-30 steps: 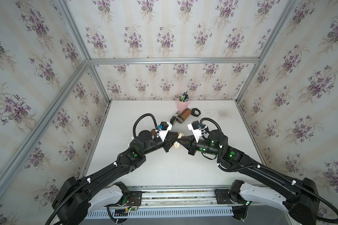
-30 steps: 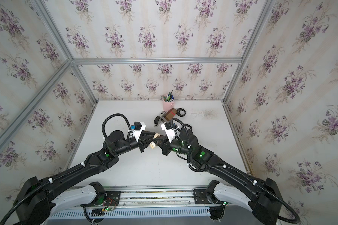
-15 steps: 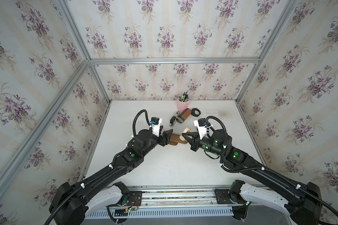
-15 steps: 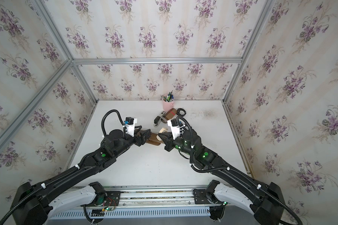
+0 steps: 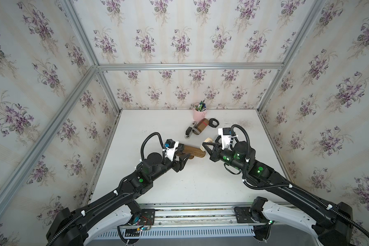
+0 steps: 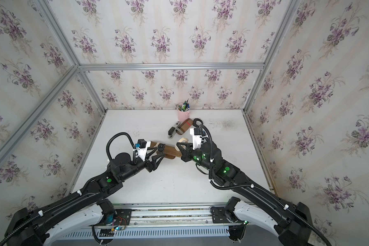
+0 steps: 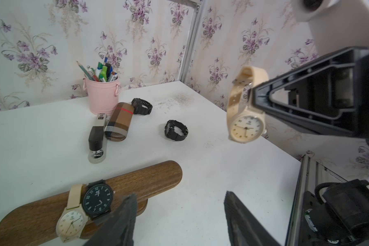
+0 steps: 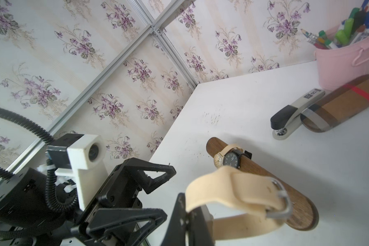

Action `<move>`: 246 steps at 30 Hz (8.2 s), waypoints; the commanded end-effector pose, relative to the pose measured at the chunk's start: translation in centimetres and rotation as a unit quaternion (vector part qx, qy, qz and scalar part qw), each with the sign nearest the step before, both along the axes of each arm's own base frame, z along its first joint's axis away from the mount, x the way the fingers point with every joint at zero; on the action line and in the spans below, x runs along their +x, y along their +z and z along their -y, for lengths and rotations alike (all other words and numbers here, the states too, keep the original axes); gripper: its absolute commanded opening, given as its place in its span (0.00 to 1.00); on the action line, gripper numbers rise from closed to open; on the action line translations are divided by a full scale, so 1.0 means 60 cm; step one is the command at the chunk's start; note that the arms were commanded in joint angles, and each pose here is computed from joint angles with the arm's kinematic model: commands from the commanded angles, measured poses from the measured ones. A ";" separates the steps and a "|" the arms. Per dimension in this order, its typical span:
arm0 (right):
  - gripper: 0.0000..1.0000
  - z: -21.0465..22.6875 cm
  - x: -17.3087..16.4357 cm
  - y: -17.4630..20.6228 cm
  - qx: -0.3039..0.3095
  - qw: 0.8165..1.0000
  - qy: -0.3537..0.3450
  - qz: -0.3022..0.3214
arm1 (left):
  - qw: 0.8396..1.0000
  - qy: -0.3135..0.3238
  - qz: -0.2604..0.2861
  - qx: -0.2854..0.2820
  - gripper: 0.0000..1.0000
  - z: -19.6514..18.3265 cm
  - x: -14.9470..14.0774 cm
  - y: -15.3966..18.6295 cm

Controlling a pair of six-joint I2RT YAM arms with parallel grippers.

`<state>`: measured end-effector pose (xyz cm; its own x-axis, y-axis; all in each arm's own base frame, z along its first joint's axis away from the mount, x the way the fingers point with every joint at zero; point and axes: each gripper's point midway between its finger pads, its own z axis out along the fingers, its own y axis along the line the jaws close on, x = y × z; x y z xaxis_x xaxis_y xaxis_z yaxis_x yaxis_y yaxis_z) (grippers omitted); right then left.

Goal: Place watch on stand
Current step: Pick up the watch at the center of the board, then place the watch on the stand.

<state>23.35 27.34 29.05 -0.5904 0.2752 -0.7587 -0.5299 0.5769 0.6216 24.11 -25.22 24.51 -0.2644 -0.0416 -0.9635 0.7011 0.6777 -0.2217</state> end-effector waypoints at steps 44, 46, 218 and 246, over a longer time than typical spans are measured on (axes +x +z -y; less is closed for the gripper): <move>0.00 -0.063 -0.042 0.020 0.050 0.994 0.067 -0.067 | 0.991 -0.099 0.064 0.055 0.46 0.091 -0.036 0.041; 0.00 -0.063 -0.042 0.019 0.049 0.994 0.067 -0.066 | 0.992 -0.095 0.065 0.054 0.47 0.089 -0.034 0.042; 0.65 0.050 0.033 -0.298 -0.177 0.969 -0.049 -0.163 | 0.848 0.176 -0.410 0.286 0.24 -0.202 0.252 -0.246; 0.53 0.022 0.068 -0.353 -0.272 0.950 -0.014 -0.151 | 0.846 0.144 -0.400 0.323 0.28 -0.165 0.229 -0.244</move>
<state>27.12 25.64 7.65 -0.8172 -0.0610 -0.5731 -0.3222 0.8728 0.3666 38.59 -15.19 9.89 -0.9085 0.2259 -0.3514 0.2642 0.9623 -0.0644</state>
